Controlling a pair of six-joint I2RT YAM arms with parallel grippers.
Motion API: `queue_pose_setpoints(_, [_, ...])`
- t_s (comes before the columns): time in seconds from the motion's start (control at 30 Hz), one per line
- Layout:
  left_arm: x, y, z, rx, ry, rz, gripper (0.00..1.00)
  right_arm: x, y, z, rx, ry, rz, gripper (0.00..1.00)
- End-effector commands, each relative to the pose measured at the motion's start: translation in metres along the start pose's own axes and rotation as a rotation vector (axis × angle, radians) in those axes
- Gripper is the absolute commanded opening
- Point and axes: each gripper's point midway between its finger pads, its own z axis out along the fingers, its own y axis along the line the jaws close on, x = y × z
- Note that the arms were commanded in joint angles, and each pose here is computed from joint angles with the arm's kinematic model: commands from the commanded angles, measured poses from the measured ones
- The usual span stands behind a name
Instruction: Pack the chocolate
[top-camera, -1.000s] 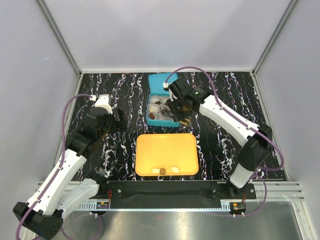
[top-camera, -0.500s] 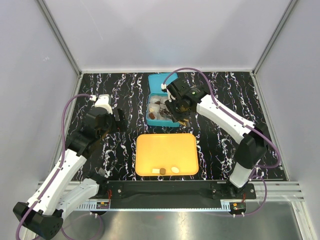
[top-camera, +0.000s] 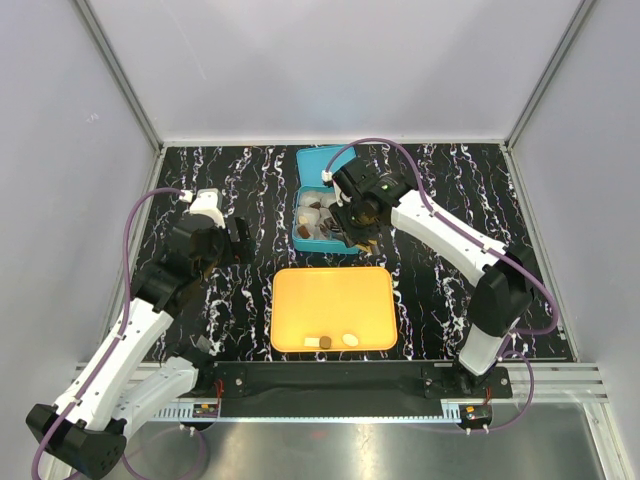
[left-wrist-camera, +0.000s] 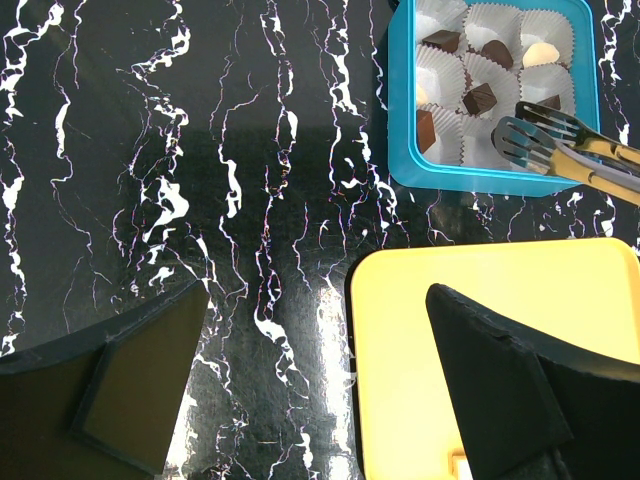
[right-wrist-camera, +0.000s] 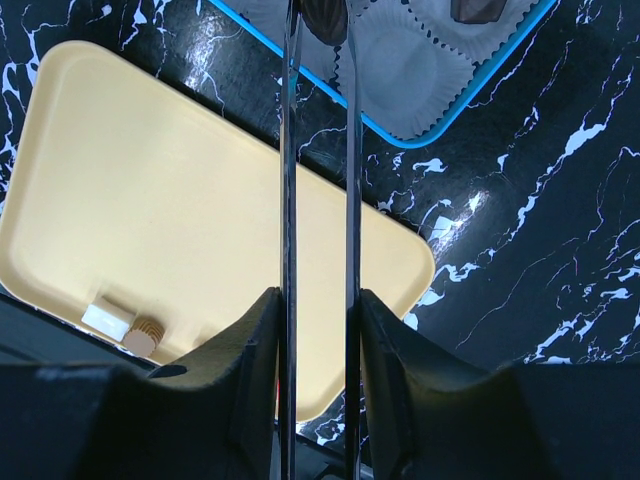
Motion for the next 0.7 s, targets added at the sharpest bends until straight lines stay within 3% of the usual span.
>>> queue_pose_setpoints(0.0, [-0.0267, -0.0085, -0.0052, 0.034, -0.085, -0.020, 0.99, -0.0022, 0.0009, -0.0015, -0.009, -0.012, 0.001, 0.41])
queue_pose_setpoints(0.67, [-0.0283, -0.0088, -0.0078, 0.040, -0.094, -0.022, 0.99, -0.0085, 0.0008, -0.0041, -0.005, -0.022, 0.005, 0.47])
